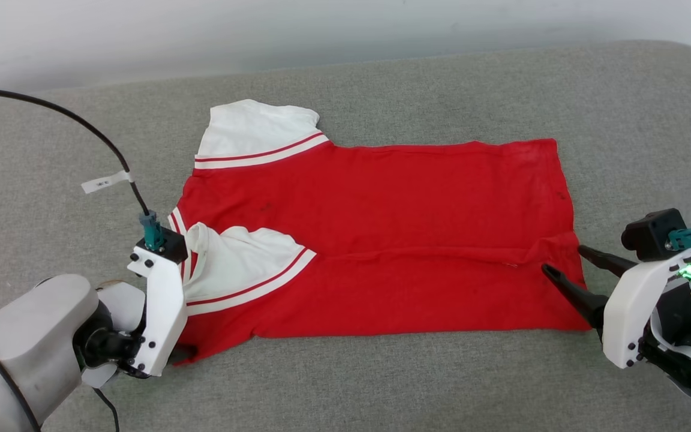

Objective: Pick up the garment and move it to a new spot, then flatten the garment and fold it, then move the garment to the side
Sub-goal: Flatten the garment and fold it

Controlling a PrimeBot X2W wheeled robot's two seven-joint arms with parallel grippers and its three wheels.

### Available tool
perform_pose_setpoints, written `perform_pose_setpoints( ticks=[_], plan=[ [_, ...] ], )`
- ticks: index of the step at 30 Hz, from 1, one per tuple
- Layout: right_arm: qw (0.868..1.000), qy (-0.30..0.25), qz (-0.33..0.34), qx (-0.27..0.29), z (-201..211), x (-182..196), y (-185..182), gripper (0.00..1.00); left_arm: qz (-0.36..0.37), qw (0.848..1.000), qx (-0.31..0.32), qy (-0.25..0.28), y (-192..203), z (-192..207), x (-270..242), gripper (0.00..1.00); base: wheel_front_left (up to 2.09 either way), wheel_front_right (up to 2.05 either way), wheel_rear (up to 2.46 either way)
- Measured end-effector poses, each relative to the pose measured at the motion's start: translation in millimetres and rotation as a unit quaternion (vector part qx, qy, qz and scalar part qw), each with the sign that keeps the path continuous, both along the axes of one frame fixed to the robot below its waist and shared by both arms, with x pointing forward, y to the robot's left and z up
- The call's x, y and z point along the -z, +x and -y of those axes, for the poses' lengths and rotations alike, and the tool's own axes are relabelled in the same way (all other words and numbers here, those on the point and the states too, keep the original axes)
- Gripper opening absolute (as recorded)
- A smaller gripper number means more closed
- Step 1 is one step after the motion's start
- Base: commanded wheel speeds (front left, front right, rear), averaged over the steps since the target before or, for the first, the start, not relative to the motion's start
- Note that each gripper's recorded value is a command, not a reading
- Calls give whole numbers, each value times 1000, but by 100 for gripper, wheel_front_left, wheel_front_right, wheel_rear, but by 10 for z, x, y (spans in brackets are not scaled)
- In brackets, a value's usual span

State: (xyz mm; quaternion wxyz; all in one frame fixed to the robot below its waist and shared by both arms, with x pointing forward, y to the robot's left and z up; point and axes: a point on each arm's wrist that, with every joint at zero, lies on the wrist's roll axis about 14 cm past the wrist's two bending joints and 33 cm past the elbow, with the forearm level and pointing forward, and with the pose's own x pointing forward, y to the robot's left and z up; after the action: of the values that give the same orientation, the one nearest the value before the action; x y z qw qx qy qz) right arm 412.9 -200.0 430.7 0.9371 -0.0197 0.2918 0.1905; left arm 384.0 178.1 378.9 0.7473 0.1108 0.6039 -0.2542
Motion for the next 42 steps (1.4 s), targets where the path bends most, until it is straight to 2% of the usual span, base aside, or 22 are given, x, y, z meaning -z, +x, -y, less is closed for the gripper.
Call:
perform_pose_setpoints(
  ticks=[2,3,4,5,6,10,15,21,24,27,35,38,42],
  plan=[
    [1000,-1,-1,0,0,5,0,100,-4,1000,6,7,-13,-15,39,100,0,0,0],
    [1000,-1,1,-1,-4,-8,12,100,-8,1000,9,8,-29,-13,51,93,0,0,0],
    [1000,-1,3,-1,-8,-21,20,100,-7,1000,9,7,-26,-6,53,46,0,0,0],
    [1000,-1,6,-2,-11,-38,28,100,-3,1000,9,3,-17,7,48,12,0,0,0],
    [1000,-1,8,-2,-12,-56,34,100,0,1000,7,1,-11,13,38,0,0,0,0],
    [1000,-10,27,-7,5,-220,100,100,12,1000,9,-13,-10,64,-38,0,0,0,0],
    [997,-65,29,-32,111,-427,136,100,41,999,24,-21,28,89,-207,0,0,0,0],
    [988,-142,-32,-44,370,-541,120,100,78,995,49,-47,70,217,-433,0,0,0,0],
    [981,-158,-98,-46,439,-418,13,100,80,994,55,-53,51,240,-465,0,0,0,0],
    [968,-173,-172,-50,490,-226,-134,100,83,993,57,-54,48,252,-470,0,0,0,0],
    [956,-143,-251,-49,348,234,-200,100,78,994,50,-59,65,255,-391,0,0,0,0],
    [954,-106,-279,-41,220,470,-250,100,81,994,44,-62,118,244,-376,0,0,0,0],
    [947,-104,-298,-49,128,679,-312,100,76,995,35,-61,110,195,-317,0,0,0,0]
  ],
)
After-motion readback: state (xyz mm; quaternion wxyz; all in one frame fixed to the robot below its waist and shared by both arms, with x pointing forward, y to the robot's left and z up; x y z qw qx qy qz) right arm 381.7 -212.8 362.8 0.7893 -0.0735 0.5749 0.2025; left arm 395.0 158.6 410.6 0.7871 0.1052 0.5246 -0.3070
